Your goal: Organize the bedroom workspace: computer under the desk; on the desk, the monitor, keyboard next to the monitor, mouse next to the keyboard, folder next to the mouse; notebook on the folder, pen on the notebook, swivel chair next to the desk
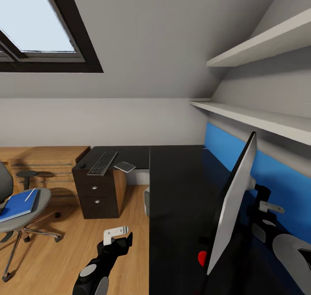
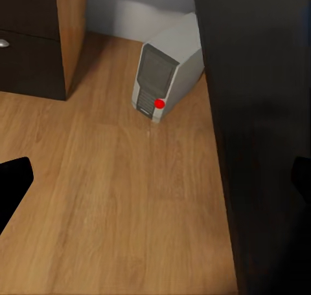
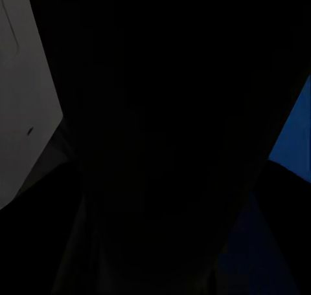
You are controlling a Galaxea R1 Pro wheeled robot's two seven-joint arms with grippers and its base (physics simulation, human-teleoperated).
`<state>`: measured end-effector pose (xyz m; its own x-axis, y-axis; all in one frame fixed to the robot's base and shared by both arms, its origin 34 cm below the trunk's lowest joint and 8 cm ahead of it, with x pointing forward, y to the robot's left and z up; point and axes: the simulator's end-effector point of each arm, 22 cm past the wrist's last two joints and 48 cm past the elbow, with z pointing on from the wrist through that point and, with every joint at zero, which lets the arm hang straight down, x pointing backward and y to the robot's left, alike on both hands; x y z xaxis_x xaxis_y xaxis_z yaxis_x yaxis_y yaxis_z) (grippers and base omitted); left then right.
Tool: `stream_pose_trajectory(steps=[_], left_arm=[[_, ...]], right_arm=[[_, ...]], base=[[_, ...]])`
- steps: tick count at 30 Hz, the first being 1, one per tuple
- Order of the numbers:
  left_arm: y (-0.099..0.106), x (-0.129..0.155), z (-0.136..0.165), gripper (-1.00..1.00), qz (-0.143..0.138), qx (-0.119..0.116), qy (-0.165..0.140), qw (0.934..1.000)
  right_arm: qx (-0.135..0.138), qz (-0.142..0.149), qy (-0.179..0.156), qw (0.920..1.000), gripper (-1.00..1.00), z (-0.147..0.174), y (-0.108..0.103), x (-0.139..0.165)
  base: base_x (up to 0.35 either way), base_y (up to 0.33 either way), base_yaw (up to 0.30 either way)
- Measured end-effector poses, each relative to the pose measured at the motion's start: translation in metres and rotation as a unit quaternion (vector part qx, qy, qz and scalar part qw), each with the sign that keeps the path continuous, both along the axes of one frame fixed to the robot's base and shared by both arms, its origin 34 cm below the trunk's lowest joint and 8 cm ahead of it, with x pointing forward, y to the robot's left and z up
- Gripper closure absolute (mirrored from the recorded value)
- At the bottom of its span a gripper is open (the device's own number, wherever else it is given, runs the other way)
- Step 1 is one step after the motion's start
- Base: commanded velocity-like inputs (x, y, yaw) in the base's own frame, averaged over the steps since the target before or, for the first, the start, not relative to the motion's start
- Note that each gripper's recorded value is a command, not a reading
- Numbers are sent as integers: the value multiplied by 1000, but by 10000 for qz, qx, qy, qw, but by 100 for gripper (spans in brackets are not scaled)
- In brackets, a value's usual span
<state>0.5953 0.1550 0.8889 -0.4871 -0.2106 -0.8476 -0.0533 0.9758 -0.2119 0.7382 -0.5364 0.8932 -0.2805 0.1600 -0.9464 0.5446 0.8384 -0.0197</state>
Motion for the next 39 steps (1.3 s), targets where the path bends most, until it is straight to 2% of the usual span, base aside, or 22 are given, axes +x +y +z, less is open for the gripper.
stream_pose_trajectory(steps=[27, 39], left_arm=[[-1, 0, -1, -100, -6, 2, 7, 10000], [0, 0, -1, -100, -3, -4, 10, 10000]], right_arm=[[2, 34, 5, 10000, 100, 0, 1, 2], [22, -11, -24, 10000, 100, 0, 0, 0]], base=[[10, -33, 0], [124, 21, 0]])
